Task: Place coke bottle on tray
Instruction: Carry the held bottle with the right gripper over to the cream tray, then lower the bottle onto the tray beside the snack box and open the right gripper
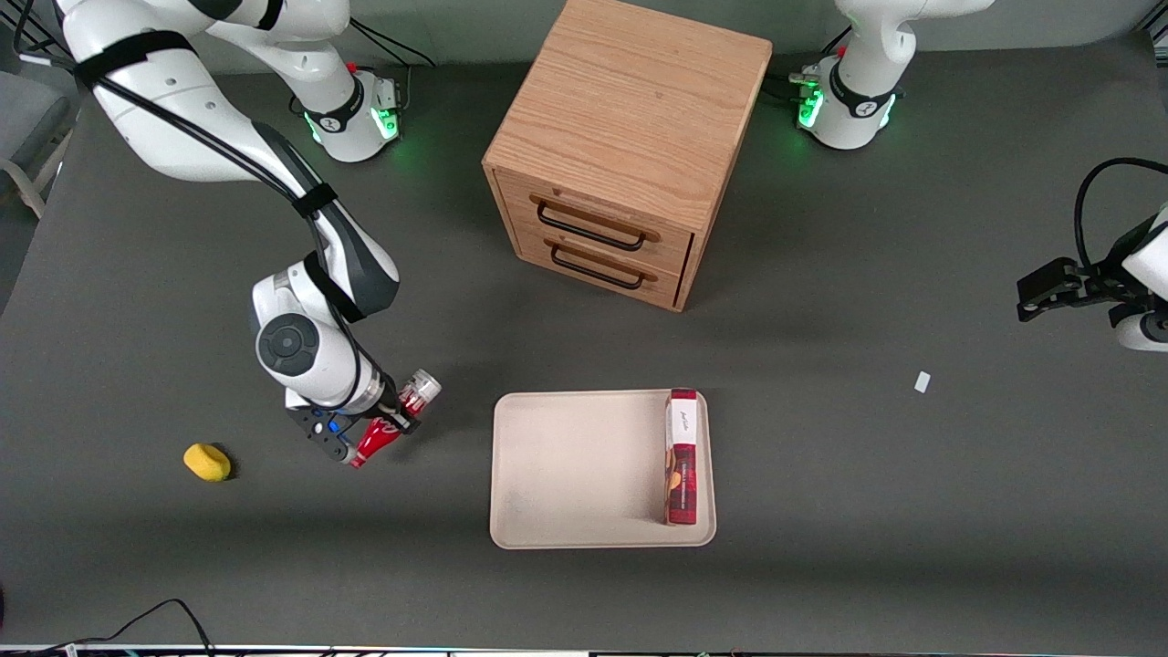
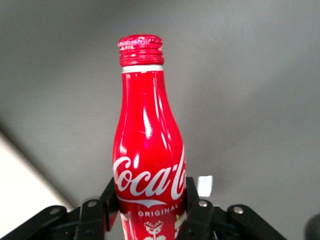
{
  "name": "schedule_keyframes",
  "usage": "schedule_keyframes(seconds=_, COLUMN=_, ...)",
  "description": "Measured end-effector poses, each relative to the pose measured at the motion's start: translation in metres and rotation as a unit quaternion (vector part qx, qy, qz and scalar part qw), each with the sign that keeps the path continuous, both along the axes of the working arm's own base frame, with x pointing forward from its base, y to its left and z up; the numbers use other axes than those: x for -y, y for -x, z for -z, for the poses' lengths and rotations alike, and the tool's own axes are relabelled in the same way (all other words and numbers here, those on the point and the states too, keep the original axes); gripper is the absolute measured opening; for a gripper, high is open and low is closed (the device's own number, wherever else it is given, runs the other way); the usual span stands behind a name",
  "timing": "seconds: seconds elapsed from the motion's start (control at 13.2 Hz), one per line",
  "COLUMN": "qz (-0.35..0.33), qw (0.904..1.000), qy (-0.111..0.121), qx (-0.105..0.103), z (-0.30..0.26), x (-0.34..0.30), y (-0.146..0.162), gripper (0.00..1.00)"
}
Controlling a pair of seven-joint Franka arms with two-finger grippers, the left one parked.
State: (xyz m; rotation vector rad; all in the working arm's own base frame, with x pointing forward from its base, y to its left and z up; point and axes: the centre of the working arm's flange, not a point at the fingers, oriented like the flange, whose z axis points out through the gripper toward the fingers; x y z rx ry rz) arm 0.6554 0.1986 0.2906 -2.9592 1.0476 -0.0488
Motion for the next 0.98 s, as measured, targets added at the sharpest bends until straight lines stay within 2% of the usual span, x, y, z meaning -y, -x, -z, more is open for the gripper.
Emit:
schedule_keyframes(seconds=0.23, qz=-0.052, qw=0.9982, qy=-0.011, qx=0.030, z=-0.075, x=-0.031, y=-0.030, gripper=0.55)
schedule_keyframes(seconds=0.38, qz=-0.130, qw=0.9895, qy=-0.026, qx=0.057, z=-0.099, x=-0.054, y=-0.047, gripper=0.55)
schedule_keyframes(seconds=0.45, qz=-0.178, qw=0.9812, qy=-0.031, qx=0.067, z=-0.101, x=-0.063, y=-0.054, gripper=0.55)
schedule_keyframes(seconds=0.68, qz=-0.303, qw=0.9481, qy=-0.042, qx=0.087, z=-0.072, x=-0.082, y=-0.074, gripper=0.55)
schedule_keyframes(seconds=0.83, qz=-0.355, qw=0.9297, qy=-0.050, qx=0.087, z=-0.032, x=-0.103, y=-0.078, gripper=0.55)
schedule_keyframes(seconds=0.98, qz=-0.377, qw=0.9216, qy=-0.055, qx=0.076, z=0.003, x=-0.136, y=-0.069, gripper=0.55)
